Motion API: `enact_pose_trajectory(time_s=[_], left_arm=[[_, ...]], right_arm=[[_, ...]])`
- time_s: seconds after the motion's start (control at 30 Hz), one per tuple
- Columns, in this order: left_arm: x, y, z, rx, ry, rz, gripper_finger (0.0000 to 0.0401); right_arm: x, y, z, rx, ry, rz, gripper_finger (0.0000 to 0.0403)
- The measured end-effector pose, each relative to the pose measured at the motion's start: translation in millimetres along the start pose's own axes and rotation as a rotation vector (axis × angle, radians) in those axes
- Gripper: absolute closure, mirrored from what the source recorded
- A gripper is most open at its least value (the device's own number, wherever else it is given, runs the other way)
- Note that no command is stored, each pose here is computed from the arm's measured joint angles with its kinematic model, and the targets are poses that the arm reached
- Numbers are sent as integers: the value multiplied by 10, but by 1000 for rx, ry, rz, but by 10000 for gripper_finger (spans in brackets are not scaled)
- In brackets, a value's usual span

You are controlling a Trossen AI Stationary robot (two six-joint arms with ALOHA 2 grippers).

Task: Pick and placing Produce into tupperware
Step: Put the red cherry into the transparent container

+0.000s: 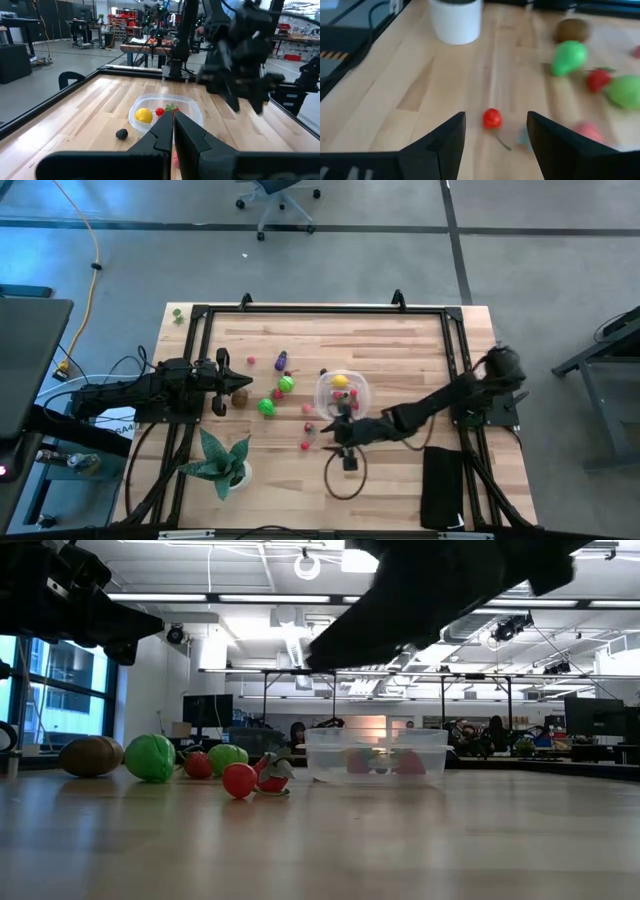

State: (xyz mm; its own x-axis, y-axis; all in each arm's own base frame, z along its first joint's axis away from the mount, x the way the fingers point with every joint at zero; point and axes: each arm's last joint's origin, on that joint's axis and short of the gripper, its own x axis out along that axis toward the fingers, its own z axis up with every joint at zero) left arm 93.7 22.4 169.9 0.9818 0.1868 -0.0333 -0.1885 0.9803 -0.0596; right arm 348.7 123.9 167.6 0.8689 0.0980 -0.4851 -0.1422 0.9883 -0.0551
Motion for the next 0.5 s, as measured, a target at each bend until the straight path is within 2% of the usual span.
enact_pose_trajectory(time_s=[0.2, 0.33, 0.5], left_arm=[[0, 0, 0, 0, 0, 0, 396], [0, 0, 0, 0, 0, 0, 396], [0, 0, 0, 0, 0, 0, 396]], right_arm=[[431, 30, 44, -84, 77, 59, 199], [634, -49, 60, -82, 184, 82, 199], [813, -134, 52, -74, 248, 112, 199]])
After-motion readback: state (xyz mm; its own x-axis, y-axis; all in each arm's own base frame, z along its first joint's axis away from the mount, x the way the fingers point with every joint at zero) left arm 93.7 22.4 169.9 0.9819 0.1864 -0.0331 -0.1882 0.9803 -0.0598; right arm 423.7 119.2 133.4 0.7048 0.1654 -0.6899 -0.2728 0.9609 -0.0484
